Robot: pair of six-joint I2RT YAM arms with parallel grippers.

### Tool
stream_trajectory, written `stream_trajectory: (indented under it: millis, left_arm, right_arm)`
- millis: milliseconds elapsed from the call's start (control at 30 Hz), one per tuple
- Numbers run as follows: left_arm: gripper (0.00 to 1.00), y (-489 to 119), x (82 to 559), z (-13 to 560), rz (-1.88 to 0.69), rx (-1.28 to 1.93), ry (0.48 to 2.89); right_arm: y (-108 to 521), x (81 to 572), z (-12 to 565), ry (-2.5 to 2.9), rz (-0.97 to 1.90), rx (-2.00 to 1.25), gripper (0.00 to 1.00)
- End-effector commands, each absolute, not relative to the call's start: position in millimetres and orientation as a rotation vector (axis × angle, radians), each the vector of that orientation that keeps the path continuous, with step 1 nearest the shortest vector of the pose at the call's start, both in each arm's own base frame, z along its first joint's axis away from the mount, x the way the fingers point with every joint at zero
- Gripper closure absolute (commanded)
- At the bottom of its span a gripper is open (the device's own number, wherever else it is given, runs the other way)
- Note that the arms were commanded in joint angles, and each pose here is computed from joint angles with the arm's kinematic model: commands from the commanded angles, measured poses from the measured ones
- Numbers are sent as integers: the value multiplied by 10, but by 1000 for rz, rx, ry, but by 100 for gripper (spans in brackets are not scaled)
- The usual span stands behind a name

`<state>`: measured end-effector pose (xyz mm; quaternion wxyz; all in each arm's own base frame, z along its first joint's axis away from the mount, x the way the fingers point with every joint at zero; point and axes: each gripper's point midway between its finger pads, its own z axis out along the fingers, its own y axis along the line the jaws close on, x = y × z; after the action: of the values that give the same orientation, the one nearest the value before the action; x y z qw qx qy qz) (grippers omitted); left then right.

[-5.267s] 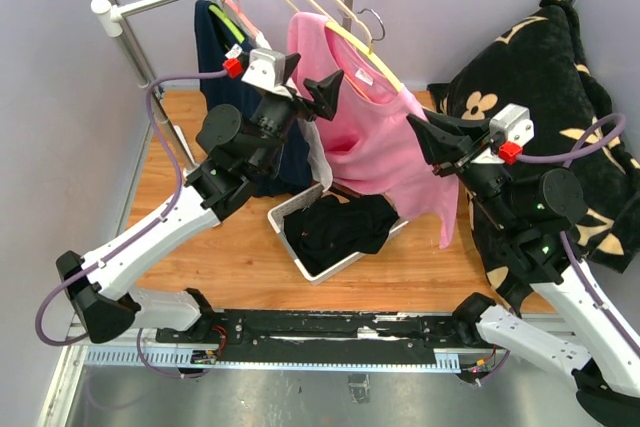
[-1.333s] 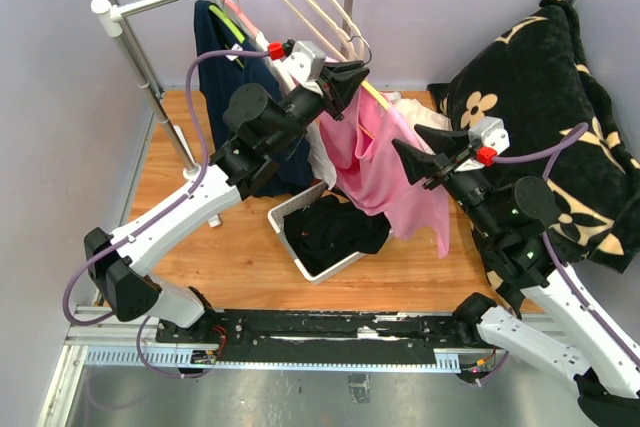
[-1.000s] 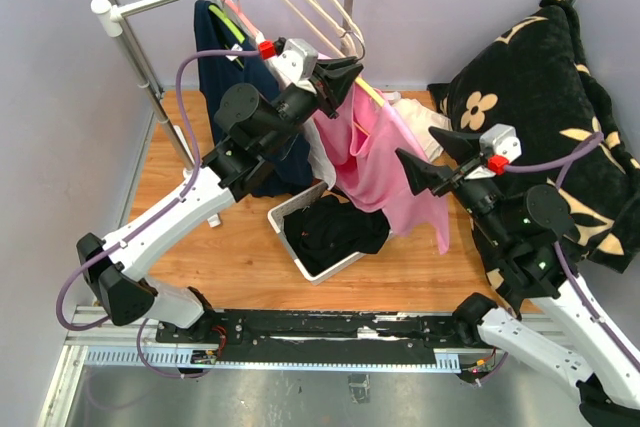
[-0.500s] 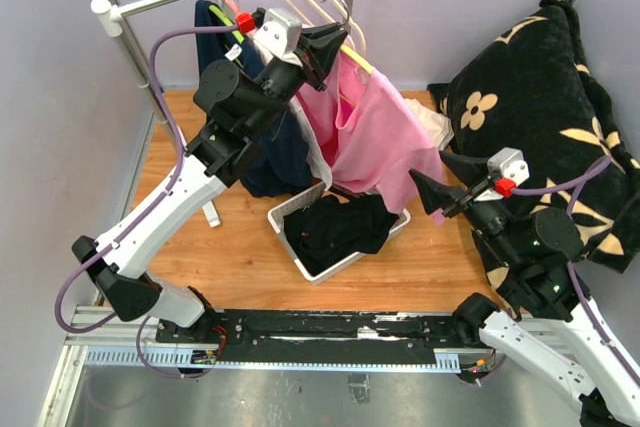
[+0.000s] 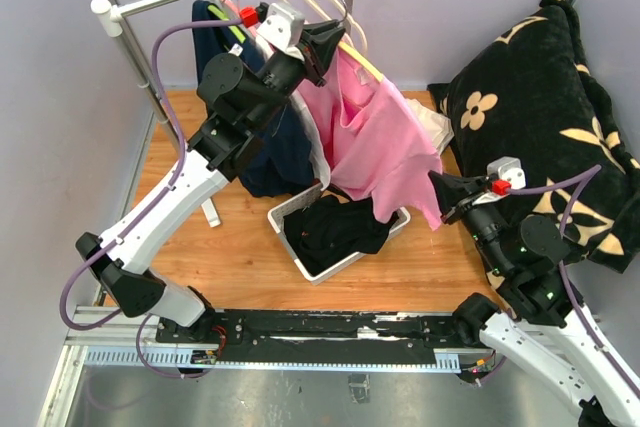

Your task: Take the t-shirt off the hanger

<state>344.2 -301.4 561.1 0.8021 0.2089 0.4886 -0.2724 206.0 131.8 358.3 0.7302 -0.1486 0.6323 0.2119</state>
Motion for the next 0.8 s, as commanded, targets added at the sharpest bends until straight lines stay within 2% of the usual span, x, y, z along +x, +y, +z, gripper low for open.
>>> stream_trajectory:
  millis: [0, 167, 767]
  left_arm:
    - [100, -2709, 3365, 6103, -559, 364, 934]
    - [99, -2535, 3406, 6168, -565, 346, 935]
    - [99, -2091, 3385, 6367, -604, 229, 912]
  right_arm:
    - [967, 2171, 3411, 1457, 390, -50, 99]
    - [518, 2215, 3158, 1513, 231, 202, 99]
    - [132, 2112, 2994, 1488, 126, 379, 99]
